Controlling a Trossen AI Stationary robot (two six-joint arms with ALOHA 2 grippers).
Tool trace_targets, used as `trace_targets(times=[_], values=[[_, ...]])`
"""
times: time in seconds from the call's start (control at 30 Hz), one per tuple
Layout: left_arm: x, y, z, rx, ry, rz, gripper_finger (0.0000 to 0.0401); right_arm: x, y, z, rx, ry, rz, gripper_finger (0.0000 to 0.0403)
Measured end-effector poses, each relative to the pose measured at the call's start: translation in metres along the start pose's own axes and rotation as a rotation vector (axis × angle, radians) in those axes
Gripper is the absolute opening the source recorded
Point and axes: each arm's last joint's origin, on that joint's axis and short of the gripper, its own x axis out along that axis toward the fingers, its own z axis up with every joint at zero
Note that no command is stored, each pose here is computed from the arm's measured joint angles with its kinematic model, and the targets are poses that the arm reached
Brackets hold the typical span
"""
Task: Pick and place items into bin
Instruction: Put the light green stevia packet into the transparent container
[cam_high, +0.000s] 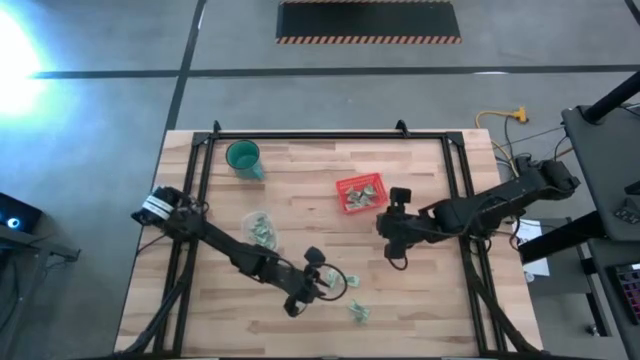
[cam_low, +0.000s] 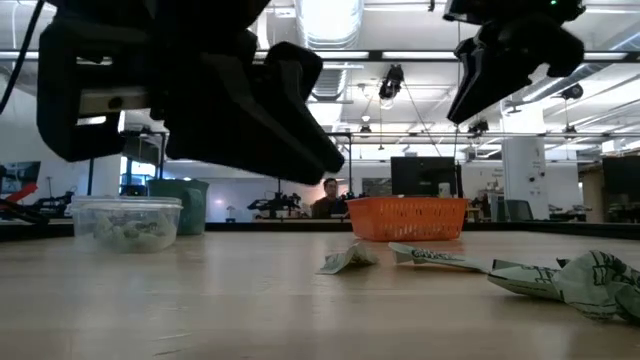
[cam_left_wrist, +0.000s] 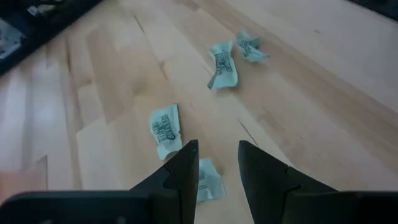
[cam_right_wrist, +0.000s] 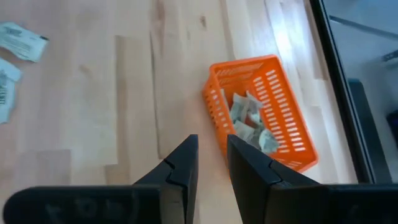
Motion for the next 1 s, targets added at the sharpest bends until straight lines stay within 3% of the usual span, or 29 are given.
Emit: trace_targets(times=[0.63,1.0], values=[[0.025,0.003,-0.016,-0.012,0.037,-0.017,0.0096,-0.002,0.005,-0.002,-0.006,-0.012,0.011,0.0064],[0.032,0.005,-0.013,-0.012,0.029,-0.023,0.0096,-0.002,0.005,-0.003,-0.008,-0.009,0.009,0.0061]])
